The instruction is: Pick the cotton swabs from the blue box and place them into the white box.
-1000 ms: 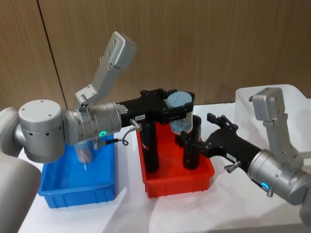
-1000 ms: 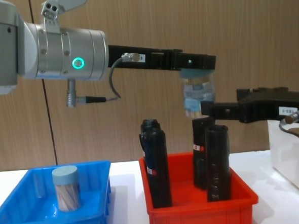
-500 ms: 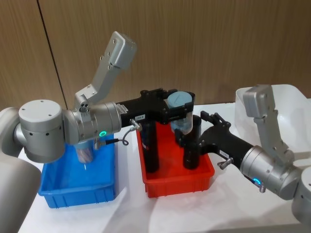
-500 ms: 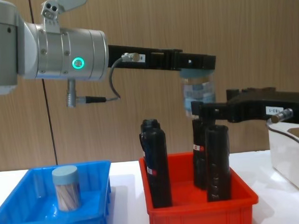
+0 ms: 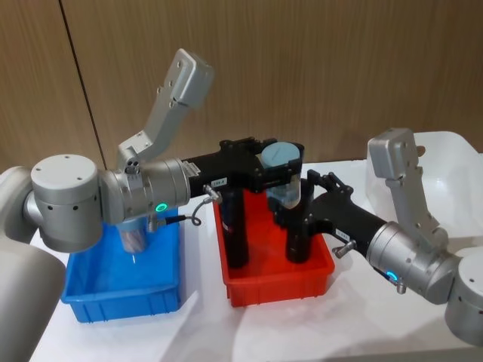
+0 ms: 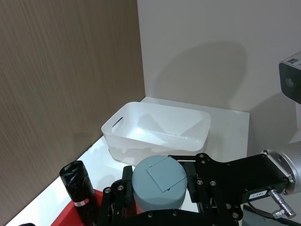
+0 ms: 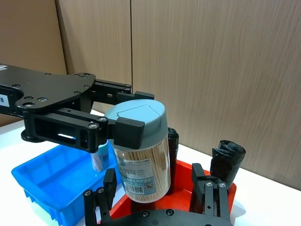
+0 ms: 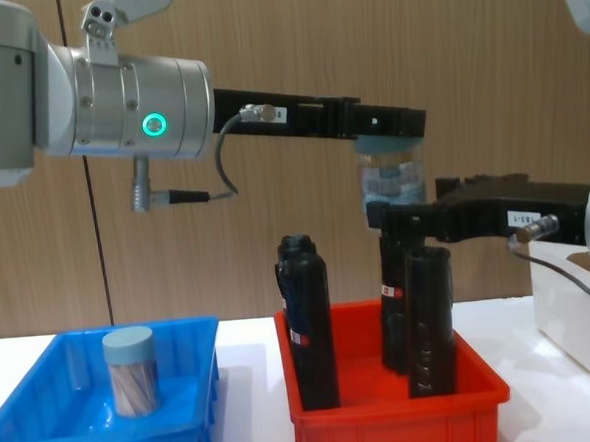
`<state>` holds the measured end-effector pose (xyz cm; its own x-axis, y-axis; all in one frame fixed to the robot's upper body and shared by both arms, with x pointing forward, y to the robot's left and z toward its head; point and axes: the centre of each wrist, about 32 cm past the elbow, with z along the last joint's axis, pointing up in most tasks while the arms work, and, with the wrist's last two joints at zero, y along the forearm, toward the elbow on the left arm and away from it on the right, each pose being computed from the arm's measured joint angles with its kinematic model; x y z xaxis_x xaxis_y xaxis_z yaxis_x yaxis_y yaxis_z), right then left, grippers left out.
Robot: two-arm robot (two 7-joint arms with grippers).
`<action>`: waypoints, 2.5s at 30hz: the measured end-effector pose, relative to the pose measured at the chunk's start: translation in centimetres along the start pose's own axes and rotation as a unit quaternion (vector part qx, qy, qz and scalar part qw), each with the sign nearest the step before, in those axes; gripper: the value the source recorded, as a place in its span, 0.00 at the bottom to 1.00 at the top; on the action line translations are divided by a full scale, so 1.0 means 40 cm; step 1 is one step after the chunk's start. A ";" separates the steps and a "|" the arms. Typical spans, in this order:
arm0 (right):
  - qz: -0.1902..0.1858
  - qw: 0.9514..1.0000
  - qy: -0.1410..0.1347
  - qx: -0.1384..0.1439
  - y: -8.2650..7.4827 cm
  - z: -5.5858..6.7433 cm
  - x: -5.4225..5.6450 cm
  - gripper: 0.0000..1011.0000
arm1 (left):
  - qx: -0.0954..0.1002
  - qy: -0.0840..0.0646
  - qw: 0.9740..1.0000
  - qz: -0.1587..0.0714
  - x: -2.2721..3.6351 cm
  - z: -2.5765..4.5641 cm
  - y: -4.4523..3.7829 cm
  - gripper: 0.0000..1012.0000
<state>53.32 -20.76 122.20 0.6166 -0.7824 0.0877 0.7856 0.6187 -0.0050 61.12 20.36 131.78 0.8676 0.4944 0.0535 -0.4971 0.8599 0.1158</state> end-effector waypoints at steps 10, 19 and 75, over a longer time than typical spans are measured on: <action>0.002 1.000 -0.002 0.005 0.012 0.001 0.002 0.86 | 0.000 0.000 1.000 0.000 0.000 0.000 0.000 0.66; 0.003 1.000 -0.004 0.010 0.017 0.005 0.003 0.66 | -0.001 0.000 1.000 0.000 0.000 0.000 0.000 0.66; -0.105 0.994 -0.002 -0.009 -0.005 -0.044 0.092 0.66 | 0.000 0.000 1.000 0.000 0.000 0.000 0.000 0.99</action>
<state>55.51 -23.91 120.76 0.4381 -0.8942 0.0921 0.8982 0.4396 -0.0045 61.12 20.36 131.78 0.8677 0.4942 0.0534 -0.4970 0.8600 0.1158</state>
